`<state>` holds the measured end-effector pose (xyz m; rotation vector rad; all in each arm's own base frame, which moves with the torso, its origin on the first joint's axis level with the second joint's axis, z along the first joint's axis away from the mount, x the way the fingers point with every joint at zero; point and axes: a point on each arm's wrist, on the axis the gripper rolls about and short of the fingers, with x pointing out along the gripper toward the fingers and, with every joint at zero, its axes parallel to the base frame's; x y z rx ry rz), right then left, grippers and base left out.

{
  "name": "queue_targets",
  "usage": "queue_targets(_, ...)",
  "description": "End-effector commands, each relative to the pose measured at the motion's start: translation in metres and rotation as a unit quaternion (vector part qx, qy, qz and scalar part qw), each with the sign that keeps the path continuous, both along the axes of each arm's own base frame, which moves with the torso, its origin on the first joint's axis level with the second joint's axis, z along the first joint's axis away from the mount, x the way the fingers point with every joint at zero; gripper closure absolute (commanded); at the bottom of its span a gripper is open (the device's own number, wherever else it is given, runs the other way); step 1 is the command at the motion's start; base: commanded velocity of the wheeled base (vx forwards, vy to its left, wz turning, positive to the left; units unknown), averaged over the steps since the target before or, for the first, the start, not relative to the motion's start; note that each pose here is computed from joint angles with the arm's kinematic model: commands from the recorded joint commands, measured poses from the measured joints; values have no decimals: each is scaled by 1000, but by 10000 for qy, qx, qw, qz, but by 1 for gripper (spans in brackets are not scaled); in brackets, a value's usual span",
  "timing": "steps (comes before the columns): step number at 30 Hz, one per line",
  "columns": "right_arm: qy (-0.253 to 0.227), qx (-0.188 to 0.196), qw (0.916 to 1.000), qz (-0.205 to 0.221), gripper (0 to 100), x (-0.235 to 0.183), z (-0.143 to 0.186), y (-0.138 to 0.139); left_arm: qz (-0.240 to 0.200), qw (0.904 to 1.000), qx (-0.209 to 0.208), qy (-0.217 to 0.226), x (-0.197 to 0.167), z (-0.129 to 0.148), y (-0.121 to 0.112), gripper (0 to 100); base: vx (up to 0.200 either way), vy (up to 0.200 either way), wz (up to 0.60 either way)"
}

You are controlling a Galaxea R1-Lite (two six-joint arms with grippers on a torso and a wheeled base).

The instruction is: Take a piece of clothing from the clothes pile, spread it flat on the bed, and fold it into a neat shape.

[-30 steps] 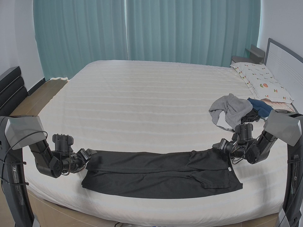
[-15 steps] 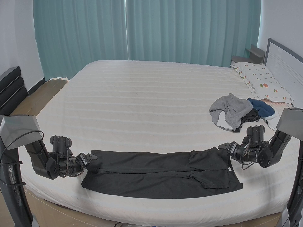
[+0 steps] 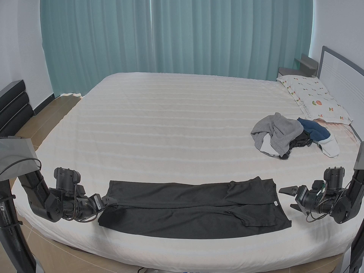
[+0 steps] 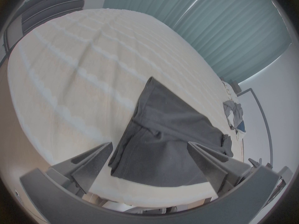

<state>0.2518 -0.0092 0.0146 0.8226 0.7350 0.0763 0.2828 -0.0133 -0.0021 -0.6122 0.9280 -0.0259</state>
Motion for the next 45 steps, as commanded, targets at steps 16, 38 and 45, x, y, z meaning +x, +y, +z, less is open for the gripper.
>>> queue_targets(16, 378, 227, 9990, 5, 0, -21, -13, -2, -42, 9989, 389, 241, -18, -29, -13, 100, 0, 0, 0)
queue_targets(38, 406, 204, 9990, 2, 0, -24, -13, -2, 245, 9939, 942, 527, -38, -33, -6, 100, 0, 0, 0)
queue_targets(45, 423, 195, 9989, 10, 0, -26, -13, -2, 385, 9955, 811, 316, -35, -22, -1, 0, 0, 0, 0)
